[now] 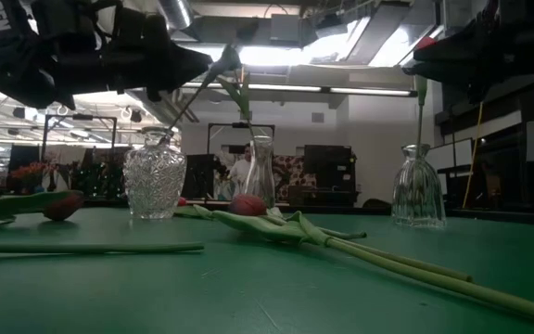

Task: Sort flowers into vase by color
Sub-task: Put the right black tulip into the bottom left transparent vase

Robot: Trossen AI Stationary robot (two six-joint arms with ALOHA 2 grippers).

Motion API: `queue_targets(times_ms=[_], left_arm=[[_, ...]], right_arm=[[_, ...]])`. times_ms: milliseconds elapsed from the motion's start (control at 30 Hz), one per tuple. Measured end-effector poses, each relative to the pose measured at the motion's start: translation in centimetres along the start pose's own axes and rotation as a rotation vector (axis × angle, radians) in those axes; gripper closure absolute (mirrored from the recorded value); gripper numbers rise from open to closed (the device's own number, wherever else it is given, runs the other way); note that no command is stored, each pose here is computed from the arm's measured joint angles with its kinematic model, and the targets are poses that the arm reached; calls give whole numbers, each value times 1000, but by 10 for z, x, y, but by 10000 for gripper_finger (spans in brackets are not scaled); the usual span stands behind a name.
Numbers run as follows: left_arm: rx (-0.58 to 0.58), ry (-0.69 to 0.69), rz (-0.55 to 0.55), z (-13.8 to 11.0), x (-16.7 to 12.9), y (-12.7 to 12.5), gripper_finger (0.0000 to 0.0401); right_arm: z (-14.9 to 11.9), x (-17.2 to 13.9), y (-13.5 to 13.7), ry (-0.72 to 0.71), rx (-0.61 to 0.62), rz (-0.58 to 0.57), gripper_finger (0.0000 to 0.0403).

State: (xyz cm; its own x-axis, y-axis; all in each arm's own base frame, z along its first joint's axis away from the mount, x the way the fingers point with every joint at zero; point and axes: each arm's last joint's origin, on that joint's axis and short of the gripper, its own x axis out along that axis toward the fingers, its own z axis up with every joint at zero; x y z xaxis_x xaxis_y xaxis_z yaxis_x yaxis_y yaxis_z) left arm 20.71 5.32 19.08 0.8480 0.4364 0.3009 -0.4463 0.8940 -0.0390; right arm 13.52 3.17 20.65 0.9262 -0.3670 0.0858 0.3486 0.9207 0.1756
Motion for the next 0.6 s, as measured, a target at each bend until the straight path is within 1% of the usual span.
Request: queue_targets(times_ms=[167, 300, 433, 533, 600], left_arm=[[8, 5, 43, 0, 0, 1, 260], [57, -4, 63, 2, 0, 2, 260], [57, -47, 129, 12, -2, 5, 260], [58, -75, 149, 22, -4, 6, 260], [56, -72, 176, 28, -6, 7, 260]], right_arm=[[-1, 0, 0, 10, -9, -1, 244], [-3, 0, 0, 21, -9, -4, 244], [-3, 1, 1, 30, 26, -6, 244], [5, 4, 4, 11, 50, -2, 244], [9, 7, 7, 21, 42, 3, 244]])
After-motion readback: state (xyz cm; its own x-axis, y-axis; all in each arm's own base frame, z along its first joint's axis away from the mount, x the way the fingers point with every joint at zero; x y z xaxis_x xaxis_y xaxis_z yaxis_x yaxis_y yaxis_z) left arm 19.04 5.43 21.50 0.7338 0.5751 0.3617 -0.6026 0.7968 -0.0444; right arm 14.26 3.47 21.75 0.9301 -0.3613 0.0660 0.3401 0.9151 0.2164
